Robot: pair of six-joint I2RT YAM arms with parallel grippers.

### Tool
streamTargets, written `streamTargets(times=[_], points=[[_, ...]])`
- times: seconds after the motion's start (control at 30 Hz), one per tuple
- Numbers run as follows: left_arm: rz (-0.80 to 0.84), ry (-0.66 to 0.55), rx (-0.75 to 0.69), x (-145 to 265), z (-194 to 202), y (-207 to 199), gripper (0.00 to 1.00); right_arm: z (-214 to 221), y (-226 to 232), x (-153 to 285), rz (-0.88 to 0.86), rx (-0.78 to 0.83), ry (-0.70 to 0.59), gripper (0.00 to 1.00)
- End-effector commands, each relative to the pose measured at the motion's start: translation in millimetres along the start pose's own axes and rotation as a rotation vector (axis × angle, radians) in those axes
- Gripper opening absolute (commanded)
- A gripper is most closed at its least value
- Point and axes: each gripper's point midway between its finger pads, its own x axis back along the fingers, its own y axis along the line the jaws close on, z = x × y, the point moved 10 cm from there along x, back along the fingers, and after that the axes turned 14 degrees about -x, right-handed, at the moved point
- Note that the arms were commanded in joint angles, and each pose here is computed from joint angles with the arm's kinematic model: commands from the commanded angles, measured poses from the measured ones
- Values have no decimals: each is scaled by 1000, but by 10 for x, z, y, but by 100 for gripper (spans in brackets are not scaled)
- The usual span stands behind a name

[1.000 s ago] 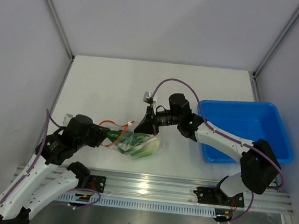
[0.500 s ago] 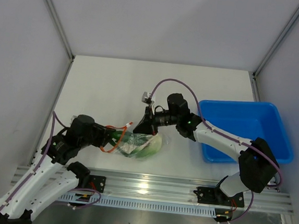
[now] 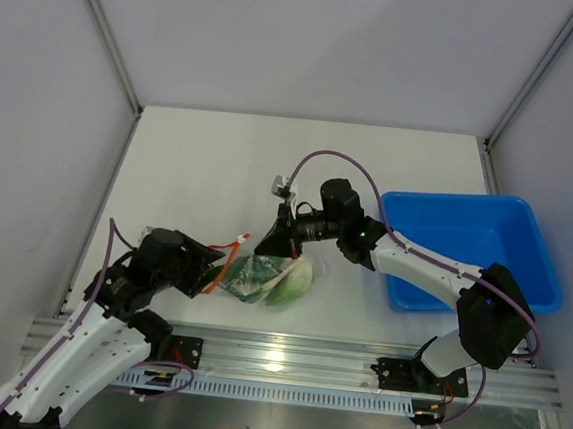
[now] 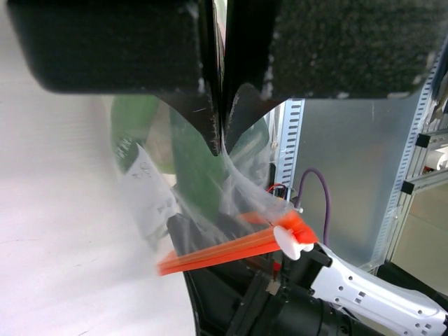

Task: Place the food in the zip-top bag and seal the zipper
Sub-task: Adjust the fake vegetable in the zipper food storage bag, then zip the zipper food storage bag at the center of the board.

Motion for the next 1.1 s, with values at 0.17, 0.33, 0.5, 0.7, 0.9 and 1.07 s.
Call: streamTargets(times=[0.17, 0.33, 0.5, 0.7, 0.9, 1.07], points=[[-51, -253, -195, 492, -250, 9, 100, -200, 68, -18, -33, 74, -63, 0], [-3, -333, -312, 685, -352, -116, 100, -170, 76, 1, -40, 71, -50, 0], [332, -410, -705, 842, -400, -474, 94, -172, 101, 34, -40, 73, -38, 0], [910, -434, -1114, 982, -236, -821, 96, -175, 134, 54, -50, 76, -21, 0], [1071, -235, -1327, 847, -118, -942, 94, -172, 146, 74, -49, 80, -3, 0], [1056, -218, -1417, 780, -118, -885, 89, -170, 174, 98, -50, 85, 3, 0]])
